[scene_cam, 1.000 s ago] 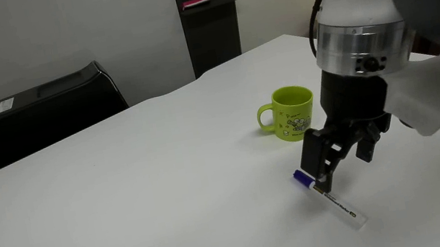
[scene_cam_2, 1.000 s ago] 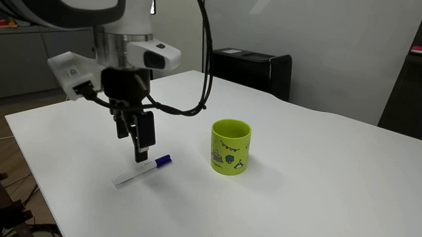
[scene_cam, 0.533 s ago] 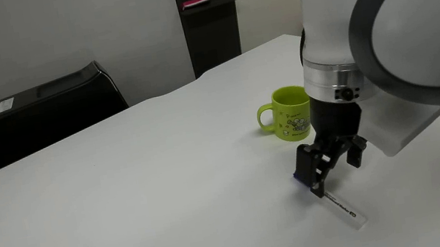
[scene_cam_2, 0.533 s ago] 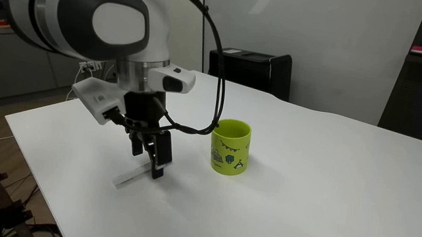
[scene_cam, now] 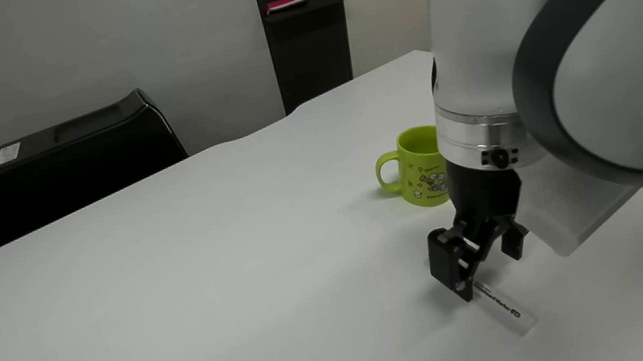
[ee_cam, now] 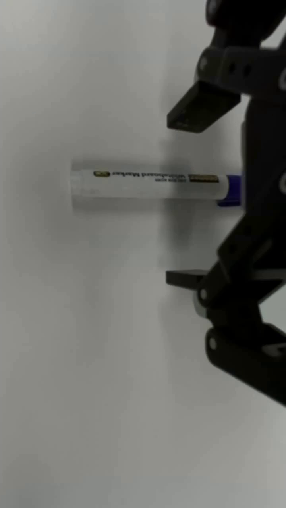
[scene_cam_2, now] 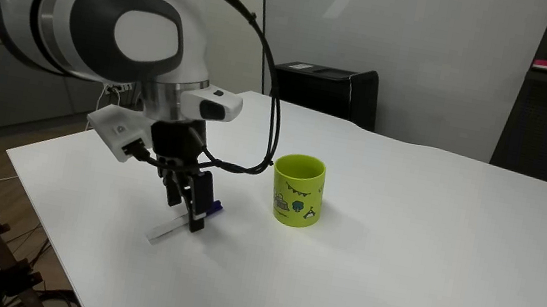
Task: Put the blue marker inside the yellow mug
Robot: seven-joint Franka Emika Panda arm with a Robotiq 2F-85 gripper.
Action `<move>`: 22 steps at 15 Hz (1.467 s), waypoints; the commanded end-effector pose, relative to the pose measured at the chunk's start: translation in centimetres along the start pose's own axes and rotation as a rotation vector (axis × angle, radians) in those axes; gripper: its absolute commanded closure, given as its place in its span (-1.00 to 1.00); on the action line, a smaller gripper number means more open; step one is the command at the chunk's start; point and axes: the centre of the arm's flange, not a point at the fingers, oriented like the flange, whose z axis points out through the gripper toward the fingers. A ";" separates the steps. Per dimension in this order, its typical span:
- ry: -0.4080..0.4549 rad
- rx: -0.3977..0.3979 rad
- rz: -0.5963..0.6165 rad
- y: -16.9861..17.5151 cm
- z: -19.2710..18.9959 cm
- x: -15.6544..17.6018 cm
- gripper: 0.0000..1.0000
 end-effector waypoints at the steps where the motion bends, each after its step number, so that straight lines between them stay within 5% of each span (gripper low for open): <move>1: 0.015 -0.020 0.031 -0.5 -0.1 0.3 -0.17; 5: 0.022 -0.009 0.057 0.0 -1.0 0.5 0.41; 6: 0.021 -0.001 0.070 0.2 -1.4 0.6 -0.47; 8: 0.030 0.009 0.086 0.3 -2.0 0.9 -0.40; 13: 0.044 0.018 0.106 0.2 -3.0 1.3 -0.97; 22: 0.019 0.016 0.092 -1.2 -2.1 -0.4 -1.00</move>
